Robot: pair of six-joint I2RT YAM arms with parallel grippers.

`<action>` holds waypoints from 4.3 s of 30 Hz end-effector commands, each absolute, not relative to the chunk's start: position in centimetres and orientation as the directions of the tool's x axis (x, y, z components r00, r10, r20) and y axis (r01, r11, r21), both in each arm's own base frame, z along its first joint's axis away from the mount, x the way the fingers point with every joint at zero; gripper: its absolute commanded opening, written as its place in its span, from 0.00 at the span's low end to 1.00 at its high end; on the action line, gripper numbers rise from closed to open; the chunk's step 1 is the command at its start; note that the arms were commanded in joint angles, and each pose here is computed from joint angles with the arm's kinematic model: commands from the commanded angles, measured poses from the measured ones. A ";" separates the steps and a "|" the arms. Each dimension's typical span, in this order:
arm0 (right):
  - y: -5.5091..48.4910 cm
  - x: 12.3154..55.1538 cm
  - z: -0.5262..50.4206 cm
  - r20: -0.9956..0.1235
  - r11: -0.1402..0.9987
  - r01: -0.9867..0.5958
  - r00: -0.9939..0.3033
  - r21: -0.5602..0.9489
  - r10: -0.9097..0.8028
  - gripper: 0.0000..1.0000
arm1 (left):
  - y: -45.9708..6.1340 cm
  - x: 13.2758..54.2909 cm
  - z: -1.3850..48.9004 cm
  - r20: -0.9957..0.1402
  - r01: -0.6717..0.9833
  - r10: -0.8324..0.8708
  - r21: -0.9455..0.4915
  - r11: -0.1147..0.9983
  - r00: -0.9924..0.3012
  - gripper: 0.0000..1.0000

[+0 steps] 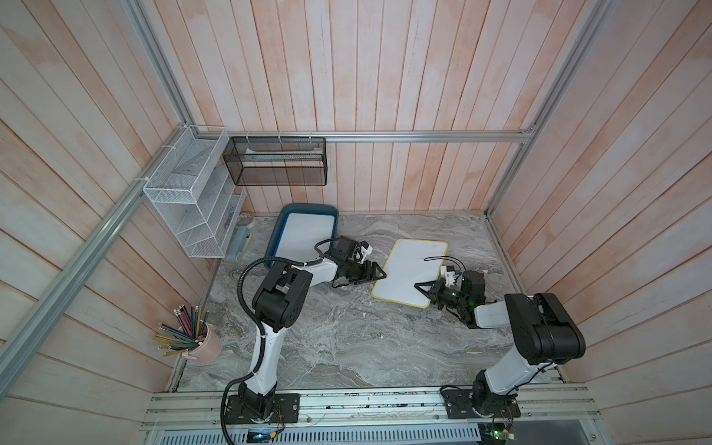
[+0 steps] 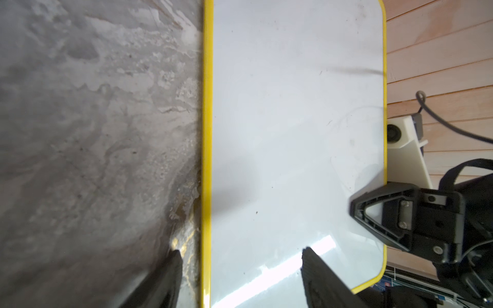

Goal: Put the whiteboard into the storage box
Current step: Pick up the whiteboard at the center of the board, then place the whiteboard in the storage box.

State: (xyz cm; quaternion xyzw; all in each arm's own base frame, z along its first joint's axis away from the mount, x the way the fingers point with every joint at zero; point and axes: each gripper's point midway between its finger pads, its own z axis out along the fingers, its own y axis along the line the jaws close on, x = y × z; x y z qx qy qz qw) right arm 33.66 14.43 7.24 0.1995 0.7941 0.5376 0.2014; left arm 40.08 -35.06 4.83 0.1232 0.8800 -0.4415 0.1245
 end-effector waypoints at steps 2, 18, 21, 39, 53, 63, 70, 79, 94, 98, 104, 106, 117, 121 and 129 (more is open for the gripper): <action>14.6 33.8 10.3 -0.223 0.345 -0.059 -0.861 0.937 0.457 0.00 | -34.1 38.8 2.6 -0.233 0.257 0.121 -0.742 0.619 -0.965 0.72; 14.8 33.7 13.8 -0.312 0.354 -0.173 -0.867 0.919 0.388 0.00 | -34.9 39.4 5.2 -0.254 0.278 0.122 -0.780 0.561 -0.959 0.73; 14.8 33.8 14.2 -0.320 0.354 -0.180 -0.864 0.918 0.388 0.00 | -34.3 39.9 6.1 -0.272 0.281 0.102 -0.773 0.569 -0.957 0.73; 15.6 36.6 17.8 -0.385 0.356 -0.249 -0.839 0.900 0.385 0.00 | -27.0 44.6 15.1 -0.551 0.329 -0.041 -0.553 0.765 -0.833 0.73; 23.1 39.7 21.6 -0.419 0.262 -0.350 -0.861 0.899 0.287 0.00 | -15.9 46.8 16.6 -0.564 0.105 -0.255 -0.527 0.843 -0.785 0.73; 29.5 40.7 22.5 -0.402 0.179 -0.367 -0.884 0.913 0.237 0.00 | -10.5 46.5 16.3 -0.521 -0.013 -0.374 -0.570 0.821 -0.767 0.73; 33.7 41.9 22.5 -0.392 0.144 -0.368 -0.893 0.919 0.222 0.00 | -7.3 45.8 15.5 -0.515 -0.076 -0.443 -0.586 0.807 -0.734 0.73; 38.3 43.5 22.7 -0.360 0.081 -0.350 -0.908 0.933 0.216 0.00 | -6.0 45.8 16.1 -0.517 -0.102 -0.472 -0.590 0.801 -0.714 0.73; 43.5 46.6 20.8 -0.326 0.088 -0.314 -0.904 0.945 0.277 0.00 | -5.1 44.1 16.2 -0.516 -0.116 -0.432 -0.535 0.837 -0.740 0.73; 44.6 47.2 20.6 -0.321 0.095 -0.307 -0.900 0.947 0.294 0.00 | -5.0 43.6 16.1 -0.520 -0.116 -0.430 -0.530 0.840 -0.738 0.73; 46.7 48.4 19.0 -0.305 0.149 -0.271 -0.897 0.951 0.320 0.00 | -5.1 43.4 15.6 -0.514 -0.118 -0.430 -0.532 0.838 -0.742 0.73; 47.1 48.8 18.7 -0.302 0.163 -0.261 -0.894 0.951 0.331 0.00 | -5.1 43.4 15.5 -0.513 -0.118 -0.431 -0.533 0.838 -0.742 0.73; 49.0 51.3 17.0 -0.297 0.217 -0.227 -0.875 0.949 0.383 0.00 | -5.1 43.2 16.1 -0.520 -0.112 -0.440 -0.545 0.831 -0.732 0.73; 50.1 51.7 15.9 -0.295 0.245 -0.211 -0.873 0.946 0.389 0.00 | -5.4 42.9 16.8 -0.523 -0.097 -0.441 -0.559 0.823 -0.729 0.73; 52.5 50.6 15.4 -0.263 0.220 -0.187 -0.877 0.957 0.401 0.00 | -6.2 42.9 17.6 -0.516 -0.068 -0.459 -0.608 0.791 -0.723 0.73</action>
